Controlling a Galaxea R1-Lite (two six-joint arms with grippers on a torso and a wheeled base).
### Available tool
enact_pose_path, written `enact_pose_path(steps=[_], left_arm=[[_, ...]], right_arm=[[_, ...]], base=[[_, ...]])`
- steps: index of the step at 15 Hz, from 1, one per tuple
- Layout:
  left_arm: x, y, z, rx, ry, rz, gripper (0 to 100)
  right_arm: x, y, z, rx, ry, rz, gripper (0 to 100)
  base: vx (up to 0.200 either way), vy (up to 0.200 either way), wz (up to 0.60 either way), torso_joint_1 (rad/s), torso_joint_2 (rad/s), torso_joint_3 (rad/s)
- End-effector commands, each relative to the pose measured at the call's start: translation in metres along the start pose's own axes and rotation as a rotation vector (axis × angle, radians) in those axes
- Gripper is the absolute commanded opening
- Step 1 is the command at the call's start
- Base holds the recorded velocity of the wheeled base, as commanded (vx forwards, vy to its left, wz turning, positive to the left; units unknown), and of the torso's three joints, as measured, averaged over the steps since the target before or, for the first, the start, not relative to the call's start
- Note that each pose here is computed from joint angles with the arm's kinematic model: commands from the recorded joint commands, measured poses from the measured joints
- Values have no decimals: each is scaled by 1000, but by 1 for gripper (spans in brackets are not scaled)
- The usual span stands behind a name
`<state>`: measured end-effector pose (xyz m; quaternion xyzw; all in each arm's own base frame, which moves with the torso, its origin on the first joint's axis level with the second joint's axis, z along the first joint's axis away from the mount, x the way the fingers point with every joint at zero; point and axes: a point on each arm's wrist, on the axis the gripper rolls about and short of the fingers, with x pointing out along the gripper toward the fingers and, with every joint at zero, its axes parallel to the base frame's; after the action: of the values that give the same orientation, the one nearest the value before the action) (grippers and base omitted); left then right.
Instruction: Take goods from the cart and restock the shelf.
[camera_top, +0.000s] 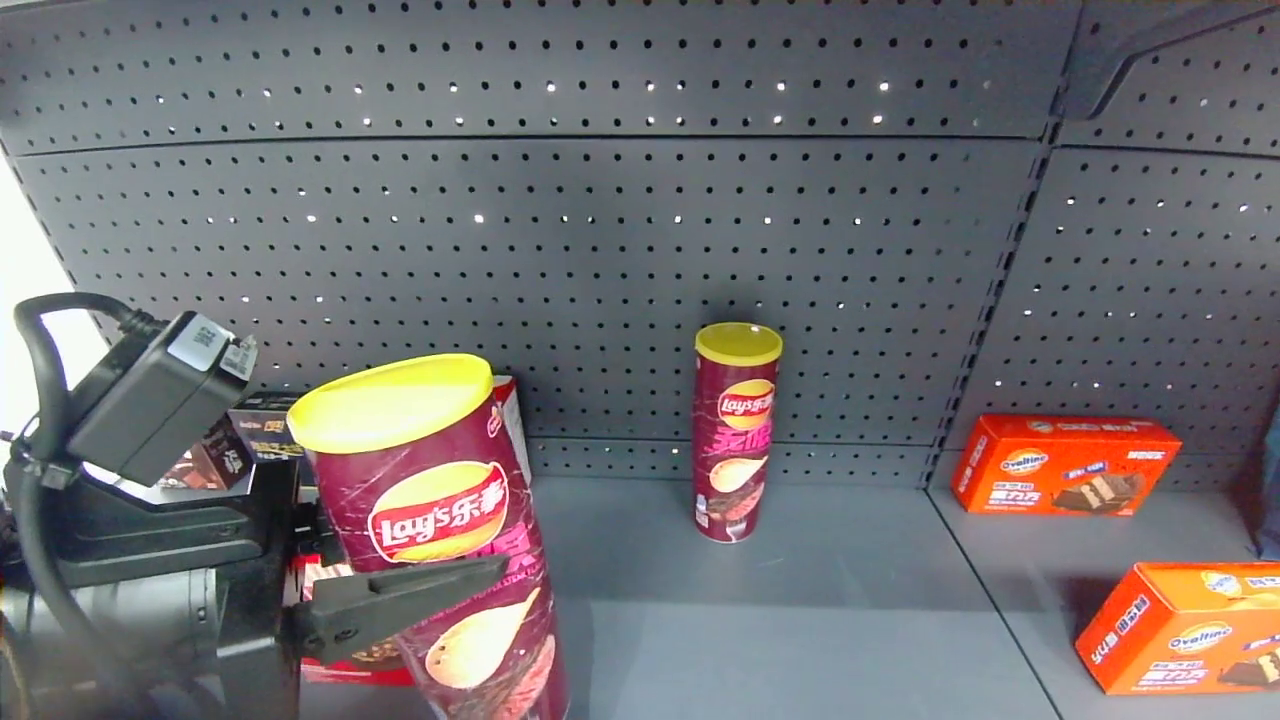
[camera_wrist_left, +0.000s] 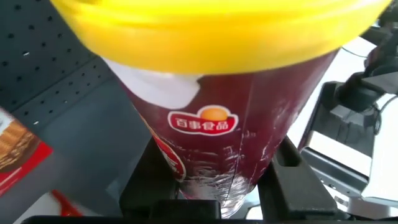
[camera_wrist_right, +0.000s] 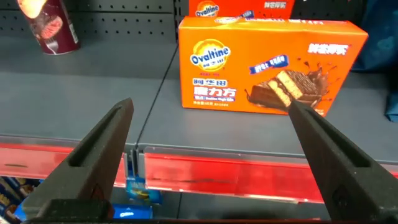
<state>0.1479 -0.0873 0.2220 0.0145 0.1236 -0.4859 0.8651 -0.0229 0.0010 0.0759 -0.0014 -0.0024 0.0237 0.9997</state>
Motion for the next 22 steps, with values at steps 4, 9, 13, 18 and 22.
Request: enact_pose_path(steps=[4,9,13,18,22], left_arm=[[0,-1,1,2,-2,-6,0],[-1,-1,3,9,-9,5,0],[-4,-4,-4,1,6,2,0],[-6,-10,-10,84,39,-18,0],[-3,-15,-13,79,61,-29,0]], right_arm=[[1,0,0,-7,20,-7,100],[-6,0,47,-5,-83,-19,100],[24,0,111,-21,7,163,100],[79,16,141,-45,163,529,100],[107,32,138,-51,226,646,100]], base=[[0,0,0,0,0,0],[0,0,0,0,0,0],[0,0,0,0,0,0],[0,0,0,0,0,0],[0,0,0,0,0,0]])
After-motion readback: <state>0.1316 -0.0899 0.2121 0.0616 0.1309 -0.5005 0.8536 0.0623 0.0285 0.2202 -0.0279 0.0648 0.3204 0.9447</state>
